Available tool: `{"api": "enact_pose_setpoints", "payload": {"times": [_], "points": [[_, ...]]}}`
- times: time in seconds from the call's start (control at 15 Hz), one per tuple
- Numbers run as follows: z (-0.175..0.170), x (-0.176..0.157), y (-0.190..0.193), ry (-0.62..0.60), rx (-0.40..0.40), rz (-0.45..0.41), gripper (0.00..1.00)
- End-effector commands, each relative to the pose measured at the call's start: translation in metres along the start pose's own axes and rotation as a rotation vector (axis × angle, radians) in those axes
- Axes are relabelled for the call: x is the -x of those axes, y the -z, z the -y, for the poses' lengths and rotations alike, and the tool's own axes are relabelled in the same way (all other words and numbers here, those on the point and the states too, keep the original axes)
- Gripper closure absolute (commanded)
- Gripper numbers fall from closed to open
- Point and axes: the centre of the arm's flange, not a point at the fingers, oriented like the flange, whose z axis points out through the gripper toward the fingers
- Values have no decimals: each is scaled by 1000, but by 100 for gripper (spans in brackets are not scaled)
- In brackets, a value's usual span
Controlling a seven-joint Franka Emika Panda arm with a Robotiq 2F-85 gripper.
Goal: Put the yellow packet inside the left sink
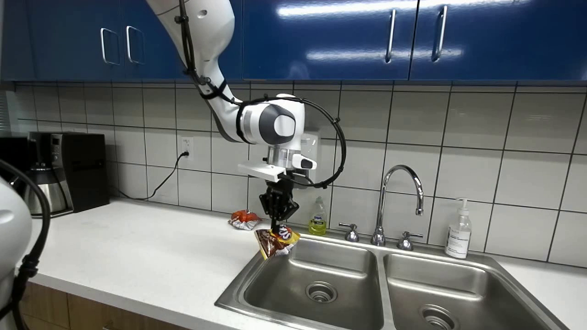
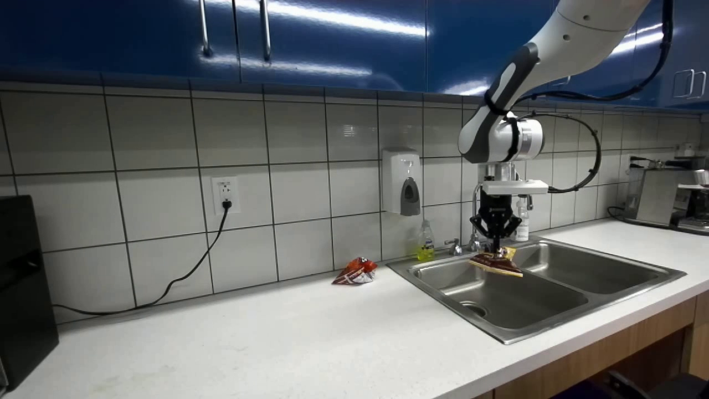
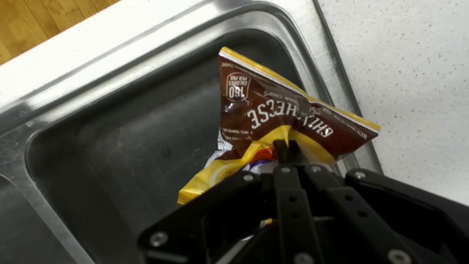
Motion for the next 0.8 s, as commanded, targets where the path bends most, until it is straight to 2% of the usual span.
{"api": "enact_pose_setpoints", "payload": {"times": [0.0,0.4,0.73], "points": [[-21,-25,-8,-8,-9,1,100],[-44,-55,-29,-43,4,6,100],[-55,-78,-74,-62,3,21,100]]}}
